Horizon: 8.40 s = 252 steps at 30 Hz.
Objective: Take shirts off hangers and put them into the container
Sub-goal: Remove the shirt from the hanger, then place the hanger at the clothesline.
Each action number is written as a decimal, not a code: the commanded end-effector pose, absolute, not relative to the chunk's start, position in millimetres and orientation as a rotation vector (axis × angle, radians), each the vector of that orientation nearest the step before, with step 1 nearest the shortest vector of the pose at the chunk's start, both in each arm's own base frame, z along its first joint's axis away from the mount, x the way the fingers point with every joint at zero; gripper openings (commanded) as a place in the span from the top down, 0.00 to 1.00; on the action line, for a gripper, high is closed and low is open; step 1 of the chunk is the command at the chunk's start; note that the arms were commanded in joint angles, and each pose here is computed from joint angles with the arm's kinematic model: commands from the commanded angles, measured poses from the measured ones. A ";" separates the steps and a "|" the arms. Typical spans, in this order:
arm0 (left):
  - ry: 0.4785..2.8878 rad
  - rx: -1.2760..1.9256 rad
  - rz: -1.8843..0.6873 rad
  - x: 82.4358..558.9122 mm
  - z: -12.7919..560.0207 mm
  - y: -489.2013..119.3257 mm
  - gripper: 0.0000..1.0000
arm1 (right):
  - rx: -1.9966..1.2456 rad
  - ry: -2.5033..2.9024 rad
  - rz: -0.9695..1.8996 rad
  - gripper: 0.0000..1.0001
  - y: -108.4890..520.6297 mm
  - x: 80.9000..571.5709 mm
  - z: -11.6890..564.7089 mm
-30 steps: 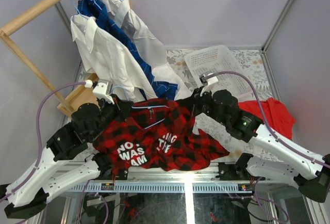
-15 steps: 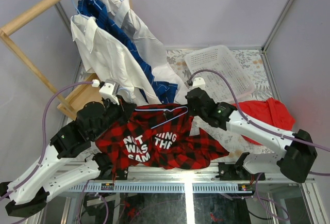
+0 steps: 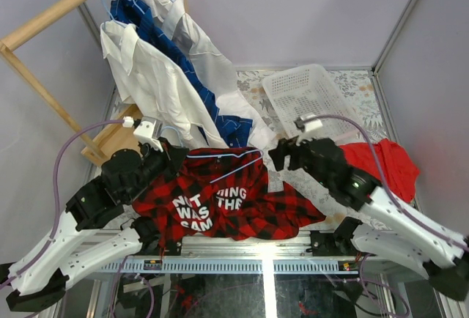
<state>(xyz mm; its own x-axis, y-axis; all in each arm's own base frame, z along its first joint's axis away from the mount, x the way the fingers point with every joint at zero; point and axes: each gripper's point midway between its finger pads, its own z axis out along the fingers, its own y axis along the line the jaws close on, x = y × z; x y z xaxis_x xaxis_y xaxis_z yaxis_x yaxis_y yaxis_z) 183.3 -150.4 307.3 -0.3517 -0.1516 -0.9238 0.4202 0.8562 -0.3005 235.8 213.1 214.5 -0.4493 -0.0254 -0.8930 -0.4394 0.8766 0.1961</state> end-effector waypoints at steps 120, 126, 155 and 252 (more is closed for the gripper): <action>1.958 -0.529 -0.584 195.5 190.6 -116.2 0.00 | -0.835 1.450 0.907 1.00 564.6 273.1 429.0; 1.819 -0.571 -0.680 191.2 236.5 -102.9 0.00 | -0.824 1.508 0.827 1.00 546.8 275.7 413.1; 1.464 -0.678 -1.318 190.1 374.4 -151.1 0.23 | -0.804 1.553 0.991 1.00 437.0 199.5 401.8; 0.912 -0.983 -1.559 326.3 454.5 -4.2 1.00 | -0.671 1.692 0.910 0.10 314.9 162.4 334.2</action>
